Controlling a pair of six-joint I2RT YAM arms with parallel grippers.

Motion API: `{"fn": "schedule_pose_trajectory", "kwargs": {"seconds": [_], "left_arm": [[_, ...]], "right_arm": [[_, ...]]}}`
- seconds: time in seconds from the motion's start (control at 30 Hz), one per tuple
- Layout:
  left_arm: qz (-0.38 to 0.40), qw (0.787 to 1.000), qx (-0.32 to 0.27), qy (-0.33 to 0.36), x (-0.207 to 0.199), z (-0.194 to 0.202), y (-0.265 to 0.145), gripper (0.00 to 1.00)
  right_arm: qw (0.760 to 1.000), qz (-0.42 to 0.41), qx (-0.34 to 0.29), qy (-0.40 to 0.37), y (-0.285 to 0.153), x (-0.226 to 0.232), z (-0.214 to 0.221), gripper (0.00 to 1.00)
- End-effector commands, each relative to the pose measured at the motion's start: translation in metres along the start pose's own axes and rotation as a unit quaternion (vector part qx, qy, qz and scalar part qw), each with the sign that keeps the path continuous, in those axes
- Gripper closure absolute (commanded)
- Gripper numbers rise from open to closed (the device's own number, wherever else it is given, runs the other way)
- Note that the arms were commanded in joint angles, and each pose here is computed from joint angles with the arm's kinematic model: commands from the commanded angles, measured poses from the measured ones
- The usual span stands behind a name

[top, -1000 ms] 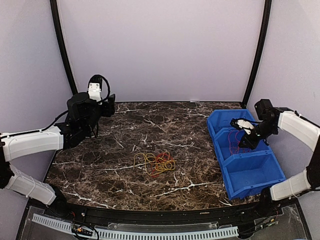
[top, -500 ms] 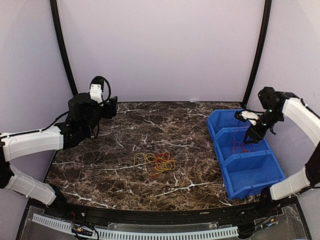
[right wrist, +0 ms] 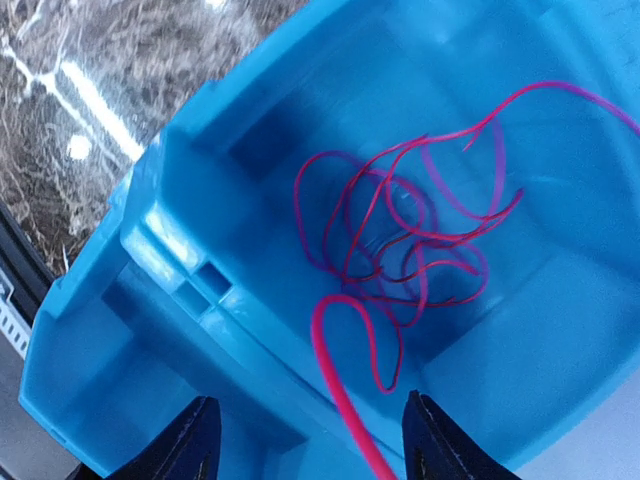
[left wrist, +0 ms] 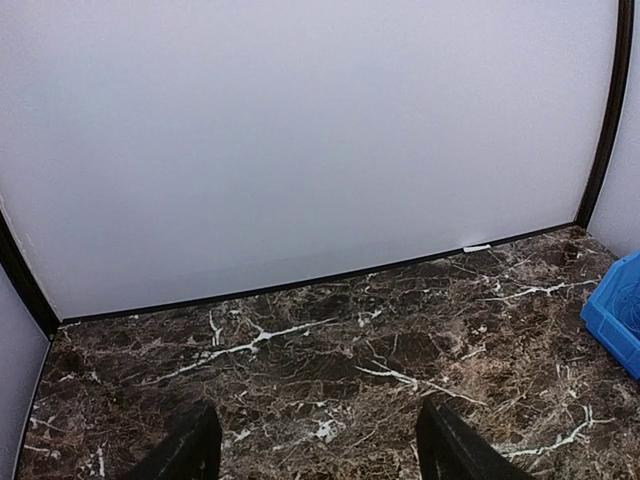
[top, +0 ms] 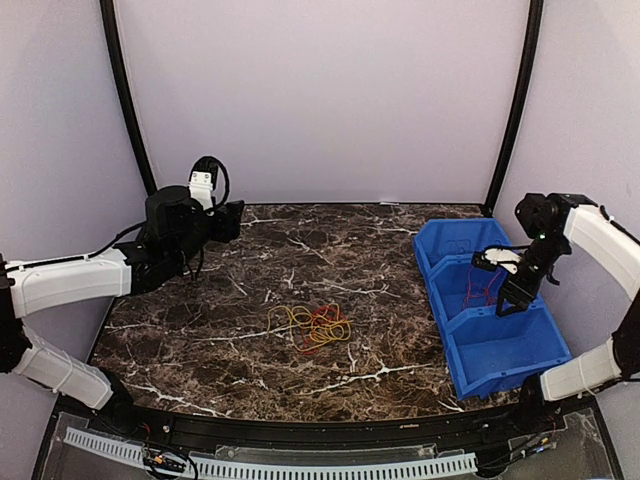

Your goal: Untangle the cables

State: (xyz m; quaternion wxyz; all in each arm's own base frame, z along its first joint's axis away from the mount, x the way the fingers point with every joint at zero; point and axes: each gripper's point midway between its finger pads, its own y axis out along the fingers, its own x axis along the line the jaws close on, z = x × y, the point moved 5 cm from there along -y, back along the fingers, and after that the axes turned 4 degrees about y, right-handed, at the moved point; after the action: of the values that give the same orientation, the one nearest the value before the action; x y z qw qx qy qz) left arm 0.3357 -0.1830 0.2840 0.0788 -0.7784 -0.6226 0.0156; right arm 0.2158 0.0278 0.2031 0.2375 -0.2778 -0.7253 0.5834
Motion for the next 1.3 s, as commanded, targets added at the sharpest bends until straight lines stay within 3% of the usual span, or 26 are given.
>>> {"fn": "schedule_pose_trajectory", "kwargs": {"seconds": [0.0,0.3,0.37,0.5,0.53,0.6,0.67,0.7,0.77,0.83,1.0,1.13,1.17,1.27], "left_arm": [[0.007,1.0,-0.007,-0.012,-0.002,-0.011,0.002,0.3],[0.012,1.0,0.002,-0.012,-0.004,-0.008,0.004,0.3],[0.015,1.0,0.001,-0.014,-0.005,-0.009,0.005,0.3],[0.052,0.999,0.006,-0.014,-0.015,-0.008,0.005,0.3],[0.064,0.998,0.006,-0.016,-0.018,-0.007,0.005,0.31],[0.124,0.992,0.002,-0.018,-0.033,-0.006,0.004,0.33],[0.212,0.977,-0.001,-0.02,-0.057,-0.006,-0.001,0.37],[0.269,0.963,0.0,-0.02,-0.074,-0.005,-0.008,0.38],[0.35,0.937,-0.002,-0.02,-0.105,-0.003,-0.02,0.39],[0.414,0.91,-0.009,-0.025,-0.136,0.001,-0.036,0.39],[0.51,0.853,-0.047,-0.103,-0.212,0.014,-0.061,0.38],[0.565,0.807,-0.091,-0.147,-0.28,0.014,-0.063,0.37],[0.575,0.801,-0.079,-0.148,-0.299,0.031,-0.061,0.37],[0.58,0.79,-0.105,-0.17,-0.334,0.016,-0.052,0.37]], "right_arm": [[0.996,-0.043,0.072,-0.002,0.019,0.008,0.021,0.34],[0.999,0.034,0.016,-0.011,-0.028,-0.017,-0.014,0.29],[0.999,0.034,-0.011,-0.021,-0.036,-0.013,-0.019,0.21],[0.994,0.041,0.099,-0.031,0.008,-0.007,0.005,0.29],[0.996,0.03,0.081,-0.038,0.001,-0.004,0.0,0.29],[0.998,0.012,-0.034,-0.06,-0.038,0.008,-0.031,0.25],[0.984,0.016,-0.145,-0.103,-0.083,0.024,-0.049,0.16],[0.979,0.028,-0.161,-0.121,-0.087,0.027,-0.049,0.11],[0.987,0.05,-0.085,-0.126,-0.049,0.02,-0.034,0.1],[0.992,0.017,-0.019,-0.126,-0.029,0.022,-0.021,0.21],[0.97,-0.02,-0.161,-0.179,-0.07,0.052,-0.041,0.15],[0.976,-0.032,-0.143,-0.159,-0.062,0.048,-0.042,0.16],[0.979,-0.034,-0.13,-0.156,-0.055,0.047,-0.039,0.17],[0.983,-0.027,-0.101,-0.151,-0.046,0.044,-0.032,0.2]]}}
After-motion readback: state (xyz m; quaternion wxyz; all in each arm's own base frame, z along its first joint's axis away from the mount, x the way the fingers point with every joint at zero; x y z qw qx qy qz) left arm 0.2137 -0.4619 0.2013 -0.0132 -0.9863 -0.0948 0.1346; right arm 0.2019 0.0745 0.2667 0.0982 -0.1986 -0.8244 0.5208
